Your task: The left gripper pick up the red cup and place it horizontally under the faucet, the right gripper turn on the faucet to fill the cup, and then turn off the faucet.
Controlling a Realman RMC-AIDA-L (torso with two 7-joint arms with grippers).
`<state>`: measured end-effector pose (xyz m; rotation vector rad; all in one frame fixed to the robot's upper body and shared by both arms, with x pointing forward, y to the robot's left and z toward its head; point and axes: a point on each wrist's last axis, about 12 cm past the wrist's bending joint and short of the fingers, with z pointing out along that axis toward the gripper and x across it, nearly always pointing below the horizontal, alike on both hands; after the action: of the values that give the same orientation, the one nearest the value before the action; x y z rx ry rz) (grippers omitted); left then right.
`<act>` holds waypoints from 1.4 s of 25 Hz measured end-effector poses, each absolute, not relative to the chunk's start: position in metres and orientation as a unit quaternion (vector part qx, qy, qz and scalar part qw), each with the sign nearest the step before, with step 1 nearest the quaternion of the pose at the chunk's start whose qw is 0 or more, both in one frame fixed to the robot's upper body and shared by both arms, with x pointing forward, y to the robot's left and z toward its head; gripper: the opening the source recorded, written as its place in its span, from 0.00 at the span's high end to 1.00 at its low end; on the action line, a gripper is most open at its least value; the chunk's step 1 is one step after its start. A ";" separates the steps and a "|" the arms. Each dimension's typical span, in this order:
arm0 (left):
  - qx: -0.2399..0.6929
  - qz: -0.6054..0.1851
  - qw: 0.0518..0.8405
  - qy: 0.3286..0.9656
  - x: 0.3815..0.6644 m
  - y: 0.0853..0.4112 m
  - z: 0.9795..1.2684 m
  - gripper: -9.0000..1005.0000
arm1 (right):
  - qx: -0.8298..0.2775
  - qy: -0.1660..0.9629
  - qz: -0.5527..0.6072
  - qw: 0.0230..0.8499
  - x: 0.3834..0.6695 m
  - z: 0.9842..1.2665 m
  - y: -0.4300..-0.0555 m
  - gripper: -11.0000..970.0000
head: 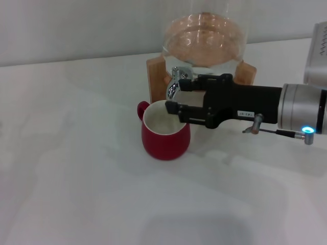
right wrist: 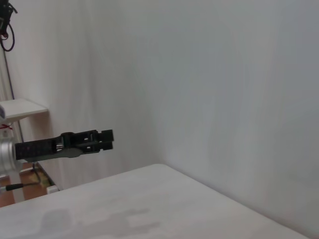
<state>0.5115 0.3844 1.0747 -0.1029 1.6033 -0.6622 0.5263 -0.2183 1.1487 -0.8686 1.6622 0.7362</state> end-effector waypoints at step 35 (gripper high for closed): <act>-0.058 -0.268 0.640 0.718 0.509 0.394 1.071 0.13 | -0.259 0.733 0.271 0.568 0.507 1.148 -0.294 0.34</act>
<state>0.5094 0.3941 1.0712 -0.1315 1.6365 -0.6113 0.5073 -0.2941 1.1479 -0.6086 1.7206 0.6357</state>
